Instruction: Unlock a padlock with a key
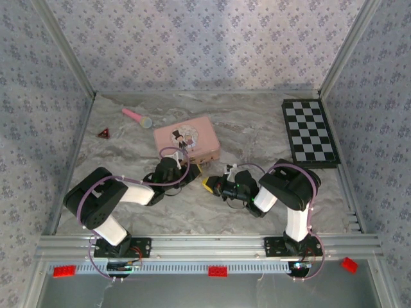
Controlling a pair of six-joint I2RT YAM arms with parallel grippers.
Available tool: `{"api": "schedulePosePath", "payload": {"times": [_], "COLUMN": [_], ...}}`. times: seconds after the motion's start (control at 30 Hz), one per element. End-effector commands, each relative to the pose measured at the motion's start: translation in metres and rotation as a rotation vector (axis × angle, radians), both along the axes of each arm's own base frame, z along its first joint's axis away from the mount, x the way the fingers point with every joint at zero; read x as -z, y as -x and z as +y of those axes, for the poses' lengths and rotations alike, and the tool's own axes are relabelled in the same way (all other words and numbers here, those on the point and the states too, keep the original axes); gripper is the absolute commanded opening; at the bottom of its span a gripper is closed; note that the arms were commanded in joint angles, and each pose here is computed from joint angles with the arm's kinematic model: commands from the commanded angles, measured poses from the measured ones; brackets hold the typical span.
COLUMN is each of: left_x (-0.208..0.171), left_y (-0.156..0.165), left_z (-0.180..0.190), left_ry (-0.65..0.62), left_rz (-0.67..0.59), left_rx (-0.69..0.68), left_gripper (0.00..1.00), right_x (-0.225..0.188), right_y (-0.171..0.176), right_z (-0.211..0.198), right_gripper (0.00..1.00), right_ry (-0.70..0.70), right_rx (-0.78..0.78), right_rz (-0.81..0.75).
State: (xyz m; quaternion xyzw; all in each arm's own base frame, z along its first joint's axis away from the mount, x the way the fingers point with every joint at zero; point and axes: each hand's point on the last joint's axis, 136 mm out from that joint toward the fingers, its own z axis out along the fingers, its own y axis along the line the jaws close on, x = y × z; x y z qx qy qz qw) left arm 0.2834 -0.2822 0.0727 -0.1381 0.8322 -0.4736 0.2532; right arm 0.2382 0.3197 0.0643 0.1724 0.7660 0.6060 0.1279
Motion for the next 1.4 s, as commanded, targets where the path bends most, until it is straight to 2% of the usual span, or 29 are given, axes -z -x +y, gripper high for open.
{"api": "schedulePosePath", "payload": {"times": [0.0, 1.37], "left_x": [-0.035, -0.034], "left_y": [-0.006, -0.011], "left_z": [-0.015, -0.02], "left_ry": [0.147, 0.176], "left_rz": [-0.057, -0.043], "left_rx": [0.028, 0.027], "left_gripper": [0.1, 0.1], "right_x": [-0.018, -0.014], "right_y": [-0.011, -0.013], "right_z": [0.002, -0.003], "right_gripper": [0.0, 0.0], "right_ry": [-0.044, -0.052], "right_rx": [0.026, 0.056], "right_rz": [-0.038, 0.005]}}
